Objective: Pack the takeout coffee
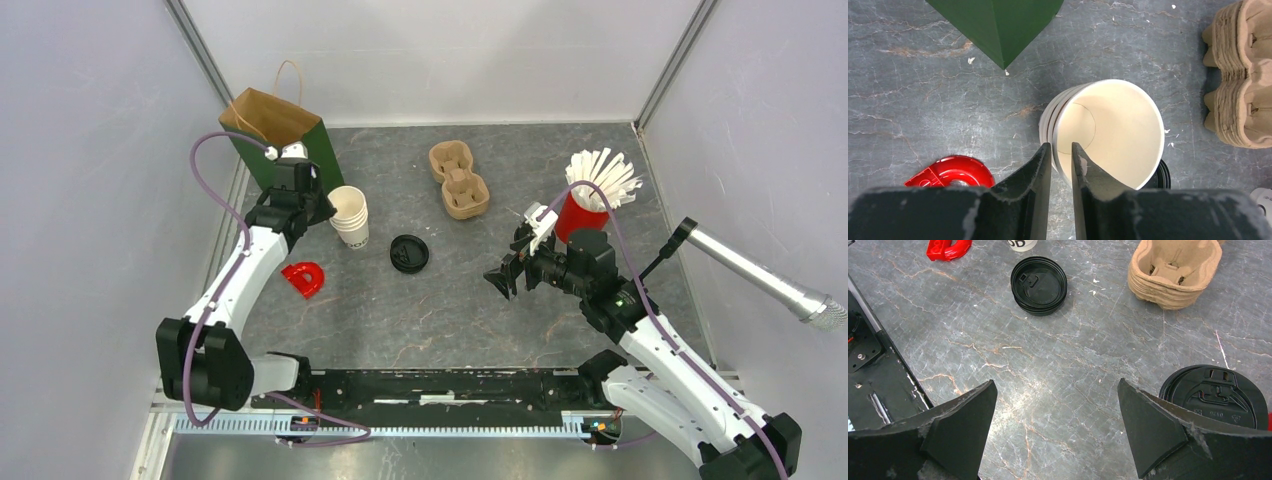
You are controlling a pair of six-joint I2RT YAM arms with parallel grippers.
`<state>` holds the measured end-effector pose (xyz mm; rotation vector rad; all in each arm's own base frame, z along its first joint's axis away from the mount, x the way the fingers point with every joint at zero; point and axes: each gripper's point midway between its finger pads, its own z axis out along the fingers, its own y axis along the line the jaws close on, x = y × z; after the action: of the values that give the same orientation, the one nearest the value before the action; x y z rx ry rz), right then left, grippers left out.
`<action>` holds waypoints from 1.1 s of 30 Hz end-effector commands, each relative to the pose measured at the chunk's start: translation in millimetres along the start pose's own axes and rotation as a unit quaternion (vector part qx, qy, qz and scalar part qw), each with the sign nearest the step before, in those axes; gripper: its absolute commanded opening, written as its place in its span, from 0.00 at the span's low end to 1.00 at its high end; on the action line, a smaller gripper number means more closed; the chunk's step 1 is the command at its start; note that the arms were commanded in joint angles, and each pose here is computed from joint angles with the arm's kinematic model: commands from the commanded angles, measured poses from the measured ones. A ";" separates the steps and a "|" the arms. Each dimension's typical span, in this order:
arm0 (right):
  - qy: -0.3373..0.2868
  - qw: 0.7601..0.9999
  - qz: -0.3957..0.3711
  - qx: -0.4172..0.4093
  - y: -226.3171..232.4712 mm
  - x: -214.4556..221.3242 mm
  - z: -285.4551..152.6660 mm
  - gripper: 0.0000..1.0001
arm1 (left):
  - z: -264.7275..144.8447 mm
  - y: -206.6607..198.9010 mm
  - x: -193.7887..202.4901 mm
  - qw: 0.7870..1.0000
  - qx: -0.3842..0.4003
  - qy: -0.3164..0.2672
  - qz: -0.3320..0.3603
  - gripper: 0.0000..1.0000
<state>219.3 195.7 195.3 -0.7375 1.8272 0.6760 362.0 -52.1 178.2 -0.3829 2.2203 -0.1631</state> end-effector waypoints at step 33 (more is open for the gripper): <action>-0.010 1.000 -0.012 -0.002 -0.4 -3.3 1.9 0.98 | -19.7 -29.3 -22.0 0.993 0.105 -0.004 -0.050 0.02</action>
<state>219.1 195.7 191.0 -0.7402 1.8384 0.6755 362.1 -59.3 197.3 -0.3634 2.2194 -0.2681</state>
